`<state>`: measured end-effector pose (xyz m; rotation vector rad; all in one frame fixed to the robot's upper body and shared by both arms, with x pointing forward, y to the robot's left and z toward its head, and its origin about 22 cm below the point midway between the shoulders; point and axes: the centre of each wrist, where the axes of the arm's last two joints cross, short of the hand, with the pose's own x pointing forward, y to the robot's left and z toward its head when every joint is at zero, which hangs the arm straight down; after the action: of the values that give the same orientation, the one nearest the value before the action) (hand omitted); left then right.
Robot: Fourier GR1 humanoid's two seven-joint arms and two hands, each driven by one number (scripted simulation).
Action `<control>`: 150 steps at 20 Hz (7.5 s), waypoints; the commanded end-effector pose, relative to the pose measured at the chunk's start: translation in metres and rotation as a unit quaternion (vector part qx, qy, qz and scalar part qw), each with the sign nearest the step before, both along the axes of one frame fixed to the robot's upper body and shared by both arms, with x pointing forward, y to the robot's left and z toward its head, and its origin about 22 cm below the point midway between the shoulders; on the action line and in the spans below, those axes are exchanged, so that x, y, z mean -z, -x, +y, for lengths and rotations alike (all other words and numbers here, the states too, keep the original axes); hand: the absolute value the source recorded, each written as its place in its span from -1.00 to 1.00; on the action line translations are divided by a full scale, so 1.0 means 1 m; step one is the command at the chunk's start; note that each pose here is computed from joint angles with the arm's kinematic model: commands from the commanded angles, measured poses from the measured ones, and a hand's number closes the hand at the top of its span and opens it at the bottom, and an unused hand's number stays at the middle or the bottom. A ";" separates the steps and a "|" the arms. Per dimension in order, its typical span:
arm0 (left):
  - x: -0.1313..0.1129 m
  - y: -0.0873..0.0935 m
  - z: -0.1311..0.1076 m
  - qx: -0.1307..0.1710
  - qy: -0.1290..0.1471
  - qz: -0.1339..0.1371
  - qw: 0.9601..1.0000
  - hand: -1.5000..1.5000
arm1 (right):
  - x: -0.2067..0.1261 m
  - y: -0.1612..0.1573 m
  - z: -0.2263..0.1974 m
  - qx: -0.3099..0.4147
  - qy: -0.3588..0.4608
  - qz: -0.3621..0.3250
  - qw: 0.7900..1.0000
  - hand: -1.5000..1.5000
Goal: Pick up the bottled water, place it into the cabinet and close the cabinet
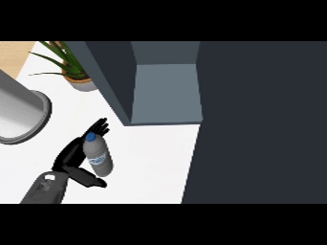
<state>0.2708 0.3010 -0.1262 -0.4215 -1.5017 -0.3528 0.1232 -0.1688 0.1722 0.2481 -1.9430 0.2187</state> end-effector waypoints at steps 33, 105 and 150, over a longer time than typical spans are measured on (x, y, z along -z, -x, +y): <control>-0.069 -0.042 -0.135 -0.168 0.101 -0.154 0.969 1.00 | -0.009 0.014 -0.005 0.025 0.003 -0.022 0.999 -1.00; -0.165 -0.163 -0.203 -0.313 -0.084 -0.164 0.932 -1.00 | 0.007 0.025 -0.026 -0.021 -0.008 -0.024 0.999 -1.00; -0.146 0.025 -0.127 -0.168 0.133 -0.125 0.969 1.00 | 0.006 0.025 0.023 -0.163 0.092 0.043 0.981 1.00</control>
<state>0.2665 0.1655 0.0087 -0.3505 -1.8387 0.0613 0.1047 -0.1662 0.1556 0.3879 -1.7358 0.5514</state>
